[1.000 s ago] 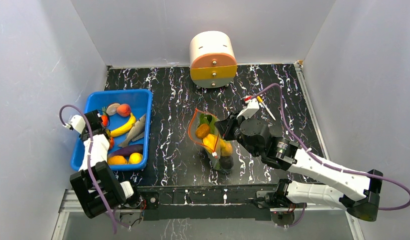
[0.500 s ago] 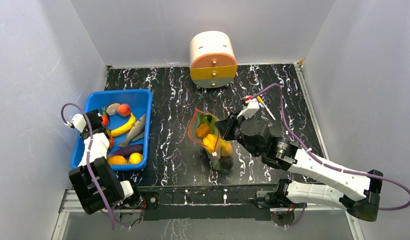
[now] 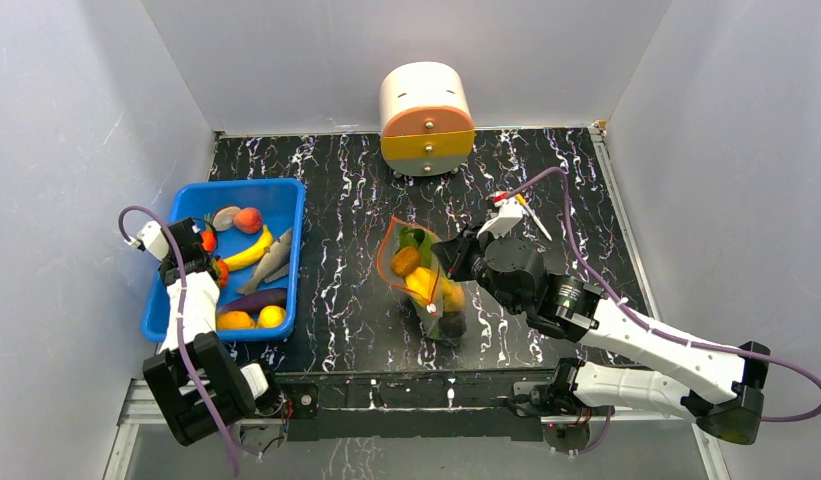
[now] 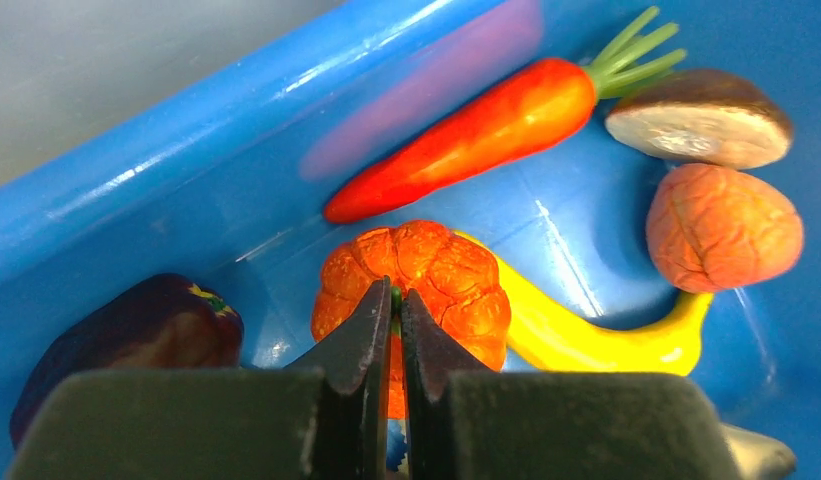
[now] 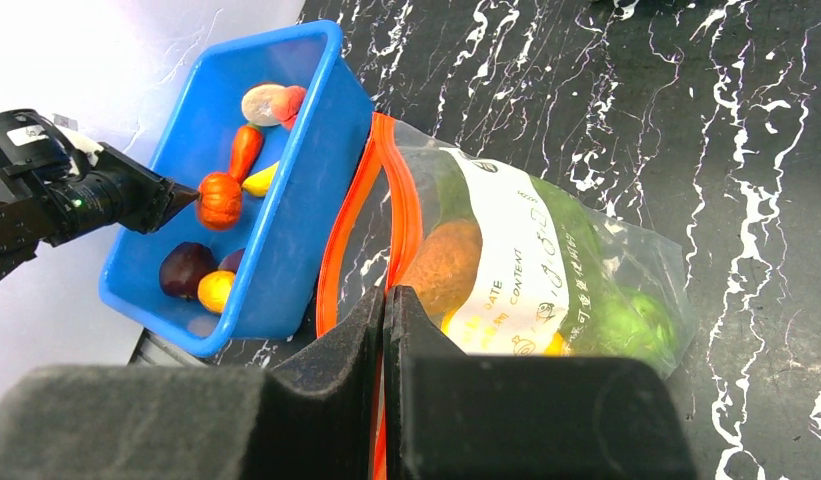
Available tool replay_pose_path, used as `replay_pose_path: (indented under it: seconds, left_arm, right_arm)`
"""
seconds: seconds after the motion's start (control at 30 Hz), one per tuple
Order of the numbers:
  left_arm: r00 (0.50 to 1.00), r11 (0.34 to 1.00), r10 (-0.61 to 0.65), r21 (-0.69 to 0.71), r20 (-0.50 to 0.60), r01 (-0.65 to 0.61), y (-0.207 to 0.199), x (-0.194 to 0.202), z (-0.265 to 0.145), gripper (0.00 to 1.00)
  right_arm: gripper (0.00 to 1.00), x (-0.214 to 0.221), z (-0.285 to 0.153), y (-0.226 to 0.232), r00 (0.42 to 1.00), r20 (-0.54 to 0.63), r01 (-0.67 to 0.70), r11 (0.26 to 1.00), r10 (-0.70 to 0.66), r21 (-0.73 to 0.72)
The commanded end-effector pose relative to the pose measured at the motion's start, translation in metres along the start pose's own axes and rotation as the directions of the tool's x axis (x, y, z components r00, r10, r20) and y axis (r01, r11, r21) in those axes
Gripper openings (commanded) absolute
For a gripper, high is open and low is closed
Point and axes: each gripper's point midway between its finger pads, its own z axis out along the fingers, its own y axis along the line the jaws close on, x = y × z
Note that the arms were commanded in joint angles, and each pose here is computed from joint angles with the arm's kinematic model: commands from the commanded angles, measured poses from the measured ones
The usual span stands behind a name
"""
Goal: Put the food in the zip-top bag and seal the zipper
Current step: Pick up the fake fruit from the bin.
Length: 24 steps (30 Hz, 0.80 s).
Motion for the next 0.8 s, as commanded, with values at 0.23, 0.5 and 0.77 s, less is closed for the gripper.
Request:
replay_pose_path:
  seconds: [0.23,0.5,0.77]
  left_arm:
    - [0.995,0.978,0.074,0.19,0.074,-0.087,-0.04,-0.032,-0.045,0.0]
    - [0.98,0.901,0.16,0.387,0.121,-0.195,-0.089,-0.044,-0.092,0.0]
    - [0.964,0.659,0.229,0.707,0.138,-0.258,-0.154,-0.036,-0.164,0.0]
  right_arm:
    - [0.0,-0.029,-0.003,0.019,0.995,0.086,-0.045,0.998,0.049,-0.052]
    - [0.0,-0.026,0.003,0.017,0.996,0.082,-0.038,0.999,0.041,-0.033]
    - [0.0,-0.025,0.007,0.014,0.993,0.101,-0.058,0.998,0.059,-0.015]
